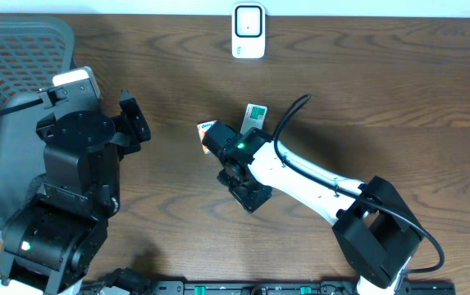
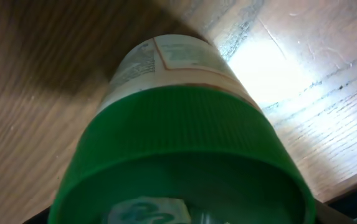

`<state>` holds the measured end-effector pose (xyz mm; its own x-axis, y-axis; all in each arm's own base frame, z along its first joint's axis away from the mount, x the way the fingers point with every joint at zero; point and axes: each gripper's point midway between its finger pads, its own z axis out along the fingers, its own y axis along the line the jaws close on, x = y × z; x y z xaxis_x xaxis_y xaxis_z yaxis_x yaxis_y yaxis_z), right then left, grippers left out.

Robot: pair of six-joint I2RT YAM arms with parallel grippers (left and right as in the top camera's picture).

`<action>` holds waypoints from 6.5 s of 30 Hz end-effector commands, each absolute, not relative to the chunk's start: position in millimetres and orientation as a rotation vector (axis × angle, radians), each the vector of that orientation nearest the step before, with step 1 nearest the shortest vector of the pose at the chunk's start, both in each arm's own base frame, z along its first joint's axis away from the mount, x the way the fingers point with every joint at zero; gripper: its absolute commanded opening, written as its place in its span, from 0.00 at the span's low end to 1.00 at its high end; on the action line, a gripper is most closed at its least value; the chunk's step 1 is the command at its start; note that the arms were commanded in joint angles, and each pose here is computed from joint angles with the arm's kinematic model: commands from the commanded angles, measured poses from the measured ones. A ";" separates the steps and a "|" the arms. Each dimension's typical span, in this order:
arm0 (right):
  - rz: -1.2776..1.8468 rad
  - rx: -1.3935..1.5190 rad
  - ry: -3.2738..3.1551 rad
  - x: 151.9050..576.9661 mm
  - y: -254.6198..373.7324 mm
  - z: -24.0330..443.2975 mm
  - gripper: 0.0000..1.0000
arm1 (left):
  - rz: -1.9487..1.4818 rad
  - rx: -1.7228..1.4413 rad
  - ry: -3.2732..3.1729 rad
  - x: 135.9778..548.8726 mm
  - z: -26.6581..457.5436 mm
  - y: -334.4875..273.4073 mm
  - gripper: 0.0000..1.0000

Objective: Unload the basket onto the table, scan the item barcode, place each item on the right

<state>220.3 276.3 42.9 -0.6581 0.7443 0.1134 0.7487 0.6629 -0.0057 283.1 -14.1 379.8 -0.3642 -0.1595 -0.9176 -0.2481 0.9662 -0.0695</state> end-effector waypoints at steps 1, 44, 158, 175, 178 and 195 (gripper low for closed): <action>-0.048 -1.054 -2.891 227.4 271.5 41.1 0.61 | 0.106 -0.303 1.954 282.4 377.1 -11.7 0.89; -0.014 -0.789 -2.854 208.0 270.5 83.6 0.99 | 0.107 -0.304 1.954 282.4 377.2 -11.6 0.89; -0.240 -0.281 -3.007 227.8 257.2 -1.2 0.52 | 0.106 -0.303 1.954 282.4 377.1 -11.7 0.89; 0.053 0.377 -3.010 219.7 213.6 0.1 0.90 | 0.107 -0.304 1.954 282.4 377.2 -11.6 0.89; 0.066 0.323 -3.004 219.0 213.4 6.1 0.93 | 0.106 -0.303 1.954 282.4 377.1 -11.7 0.89; -0.040 0.104 -2.967 217.8 236.1 36.7 0.96 | 0.107 -0.304 1.954 282.4 377.2 -11.6 0.89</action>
